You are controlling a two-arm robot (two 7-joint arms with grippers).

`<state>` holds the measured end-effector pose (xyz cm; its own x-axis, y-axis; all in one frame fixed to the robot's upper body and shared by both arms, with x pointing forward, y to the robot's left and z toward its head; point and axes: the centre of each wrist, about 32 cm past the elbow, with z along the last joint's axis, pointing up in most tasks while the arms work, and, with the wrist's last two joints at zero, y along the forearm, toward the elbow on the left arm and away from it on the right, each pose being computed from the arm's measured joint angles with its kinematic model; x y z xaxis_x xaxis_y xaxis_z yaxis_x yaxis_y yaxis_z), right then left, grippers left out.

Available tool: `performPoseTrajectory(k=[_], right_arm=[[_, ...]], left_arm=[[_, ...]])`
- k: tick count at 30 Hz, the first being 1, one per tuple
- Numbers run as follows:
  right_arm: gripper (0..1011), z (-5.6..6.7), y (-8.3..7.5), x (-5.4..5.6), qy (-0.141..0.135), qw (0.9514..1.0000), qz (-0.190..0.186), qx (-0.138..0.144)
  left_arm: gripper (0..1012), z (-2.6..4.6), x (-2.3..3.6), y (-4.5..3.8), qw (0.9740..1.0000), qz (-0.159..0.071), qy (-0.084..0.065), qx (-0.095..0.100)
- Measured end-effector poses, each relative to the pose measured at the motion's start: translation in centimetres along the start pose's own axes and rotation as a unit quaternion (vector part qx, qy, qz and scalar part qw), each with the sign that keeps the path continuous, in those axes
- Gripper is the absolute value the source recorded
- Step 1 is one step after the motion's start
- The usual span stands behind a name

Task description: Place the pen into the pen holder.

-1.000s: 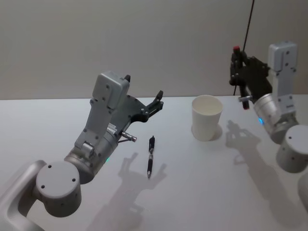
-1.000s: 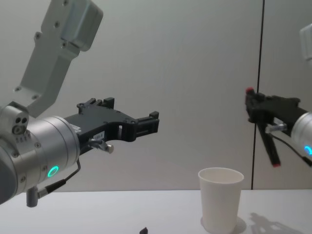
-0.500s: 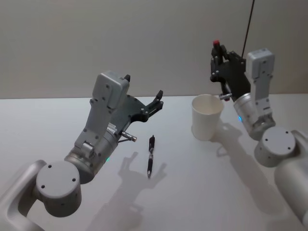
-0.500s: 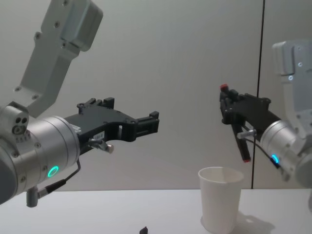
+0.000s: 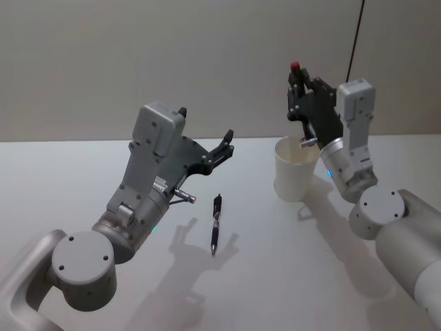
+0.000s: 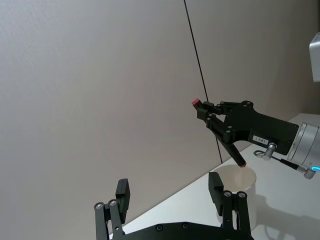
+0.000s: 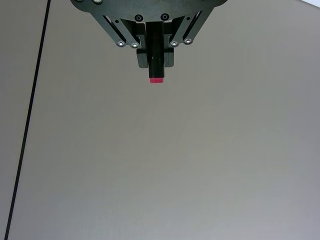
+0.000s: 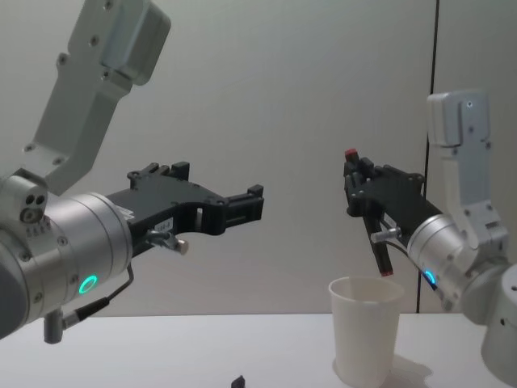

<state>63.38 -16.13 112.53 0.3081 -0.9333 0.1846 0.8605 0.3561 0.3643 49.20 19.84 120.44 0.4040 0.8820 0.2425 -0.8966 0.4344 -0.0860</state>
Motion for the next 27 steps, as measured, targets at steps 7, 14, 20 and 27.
performPoseTrajectory(k=[7,14,20,27], right_arm=[[168,-0.5,0.0,-0.4,0.004,1.0000,0.003,0.001],[168,-0.8,-0.1,-0.6,0.006,1.0000,0.004,0.000],[168,-1.1,-0.4,-0.7,0.006,1.0000,0.002,-0.004],[168,-1.3,-0.7,-0.8,0.006,0.9999,0.000,-0.010]], left_arm=[[1002,0.00,0.00,0.00,1.0000,0.000,0.000,0.000],[1002,0.00,0.00,0.00,1.0000,0.000,0.000,0.000],[1002,0.00,0.00,0.00,1.0000,0.000,0.000,0.000],[1003,0.00,0.00,0.00,1.0000,0.000,0.000,0.000]])
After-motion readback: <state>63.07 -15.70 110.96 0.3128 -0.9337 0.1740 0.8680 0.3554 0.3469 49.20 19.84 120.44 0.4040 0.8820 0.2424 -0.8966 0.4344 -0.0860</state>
